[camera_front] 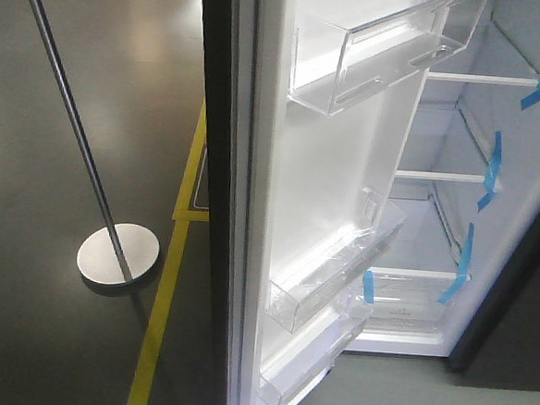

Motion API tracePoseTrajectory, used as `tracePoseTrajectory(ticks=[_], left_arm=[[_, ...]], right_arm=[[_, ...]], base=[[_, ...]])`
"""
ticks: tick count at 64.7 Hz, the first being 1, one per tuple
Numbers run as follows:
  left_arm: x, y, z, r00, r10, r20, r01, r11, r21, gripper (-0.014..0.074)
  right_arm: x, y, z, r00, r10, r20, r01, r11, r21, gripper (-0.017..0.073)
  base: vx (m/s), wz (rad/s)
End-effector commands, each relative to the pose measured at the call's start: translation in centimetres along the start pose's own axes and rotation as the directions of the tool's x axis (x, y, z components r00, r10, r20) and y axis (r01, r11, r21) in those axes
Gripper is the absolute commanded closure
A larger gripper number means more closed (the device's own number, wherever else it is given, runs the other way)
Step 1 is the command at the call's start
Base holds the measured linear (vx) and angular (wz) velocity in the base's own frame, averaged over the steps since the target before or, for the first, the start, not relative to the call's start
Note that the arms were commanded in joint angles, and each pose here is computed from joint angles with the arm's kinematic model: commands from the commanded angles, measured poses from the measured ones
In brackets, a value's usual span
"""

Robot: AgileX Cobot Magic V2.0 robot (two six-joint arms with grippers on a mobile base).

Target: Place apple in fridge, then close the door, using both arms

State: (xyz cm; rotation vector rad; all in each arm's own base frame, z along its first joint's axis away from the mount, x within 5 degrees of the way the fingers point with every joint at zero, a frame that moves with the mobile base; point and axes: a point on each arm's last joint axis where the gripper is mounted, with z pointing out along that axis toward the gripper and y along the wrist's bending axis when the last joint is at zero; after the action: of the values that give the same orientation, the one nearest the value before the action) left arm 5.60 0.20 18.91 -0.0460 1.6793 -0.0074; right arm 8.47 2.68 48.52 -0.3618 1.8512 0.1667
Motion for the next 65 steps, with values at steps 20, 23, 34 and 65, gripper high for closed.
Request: tracePoseTrajectory(ticks=[20, 23, 34, 65], left_arm=[[-1.26, -0.12, -0.28, 0.995, -0.010, 0.100, 0.008, 1.000, 0.013, 0.0599], [-1.26, -0.12, -0.28, 0.995, -0.010, 0.100, 0.008, 1.000, 0.013, 0.0599], [-1.26, -0.12, -0.28, 0.995, -0.010, 0.100, 0.008, 1.000, 0.013, 0.0599], [-1.26, -0.12, -0.28, 0.995, -0.010, 0.100, 0.008, 1.000, 0.013, 0.0599]], right_arm=[[-1.24, -0.14, -0.48, 0.995, -0.001, 0.102, -0.001, 1.000, 0.025, 0.0461], [-1.24, -0.14, -0.48, 0.995, -0.001, 0.102, -0.001, 1.000, 0.025, 0.0461], [-1.24, -0.14, -0.48, 0.995, -0.001, 0.102, -0.001, 1.000, 0.025, 0.0461], [-1.24, -0.14, -0.48, 0.995, -0.001, 0.102, -0.001, 1.000, 0.025, 0.0461]], base=[[0.04, -0.02], [0.05, -0.02], [0.05, -0.02], [0.06, -0.02]])
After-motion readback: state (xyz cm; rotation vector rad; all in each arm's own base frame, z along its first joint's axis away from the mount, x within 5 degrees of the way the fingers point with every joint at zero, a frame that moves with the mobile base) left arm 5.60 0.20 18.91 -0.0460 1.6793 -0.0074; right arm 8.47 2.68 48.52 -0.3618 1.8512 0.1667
